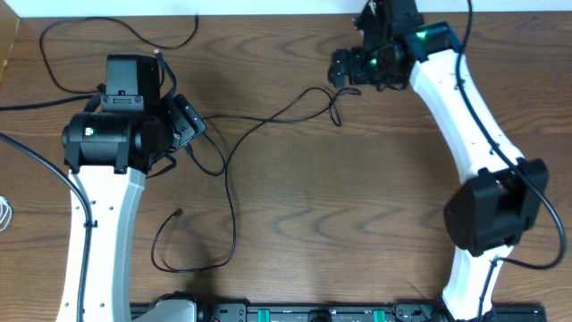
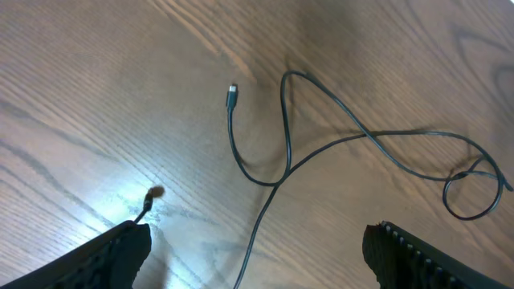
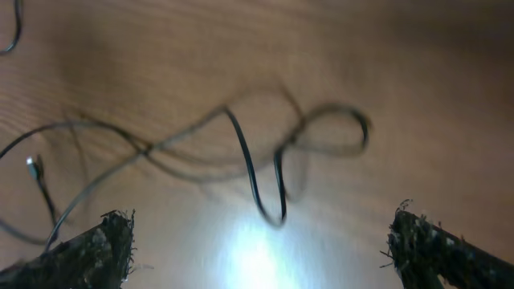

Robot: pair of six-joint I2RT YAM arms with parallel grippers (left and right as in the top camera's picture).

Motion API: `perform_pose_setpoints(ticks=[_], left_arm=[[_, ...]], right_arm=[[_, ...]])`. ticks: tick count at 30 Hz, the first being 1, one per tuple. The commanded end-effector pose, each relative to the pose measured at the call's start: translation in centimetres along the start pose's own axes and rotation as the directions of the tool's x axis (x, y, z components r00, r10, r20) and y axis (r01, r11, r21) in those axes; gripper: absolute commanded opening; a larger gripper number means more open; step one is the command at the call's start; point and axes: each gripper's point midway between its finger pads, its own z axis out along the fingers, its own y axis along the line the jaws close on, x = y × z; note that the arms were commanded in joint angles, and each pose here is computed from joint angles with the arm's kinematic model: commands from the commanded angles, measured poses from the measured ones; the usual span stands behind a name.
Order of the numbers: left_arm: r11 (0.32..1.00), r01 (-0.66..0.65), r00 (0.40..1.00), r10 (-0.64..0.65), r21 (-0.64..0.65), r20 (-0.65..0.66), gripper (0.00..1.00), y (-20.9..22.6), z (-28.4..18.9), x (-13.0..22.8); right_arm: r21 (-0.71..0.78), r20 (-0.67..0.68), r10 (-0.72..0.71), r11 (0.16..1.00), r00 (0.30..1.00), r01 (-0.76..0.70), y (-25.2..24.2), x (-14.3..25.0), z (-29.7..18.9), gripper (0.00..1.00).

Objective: Untangle cables

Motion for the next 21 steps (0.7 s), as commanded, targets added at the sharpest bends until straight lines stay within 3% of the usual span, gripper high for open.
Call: perform_pose_setpoints(ticks=[1,5,9,14,15,16,21], left_arm=[[1.0,0.01,1.0,-0.01,-0.029,-0.002,0.89,0.7,-0.1,0.2],[0.999,0.009,1.0,-0.009,-0.041,-0.02,0.89,1.0,0.1,0.6],[0.999,0.009,1.0,-0.01,-0.039,-0.017,0.89,0.9,0.1,0.6],[0.999,0.009,1.0,-0.01,-0.039,-0.017,0.89,0.9,0.1,0.6],[0.999,0.009,1.0,-0.01,-0.039,-0.017,0.89,0.9,0.1,0.6],[0.999,0.009,1.0,-0.01,-0.039,-0.017,0.89,0.9,0.1,0.6],[0.999,0.007,0.997,-0.004,0.044,-0.074,0.89,-0.5,0.1,1.5]], right_arm=[[0.043,-0.014,-0.083,0.996,0.996,0.083,0.0,0.0,4.2,0.84],[0.042,-0.075,-0.064,0.997,0.995,0.067,0.2,1.6,8.1,0.73],[0.062,-0.139,-0.067,0.995,0.988,0.076,-0.1,3.5,10.7,0.71],[0.096,-0.185,-0.058,0.992,0.981,0.077,-0.9,4.7,11.3,0.36],[0.097,-0.192,-0.056,0.992,0.98,0.076,-0.9,4.9,11.2,0.25],[0.099,-0.199,-0.05,0.993,0.979,0.071,-0.9,5.1,11.1,0.02],[0.068,-0.168,0.021,0.998,0.985,-0.01,0.7,4.0,7.5,0.01]])
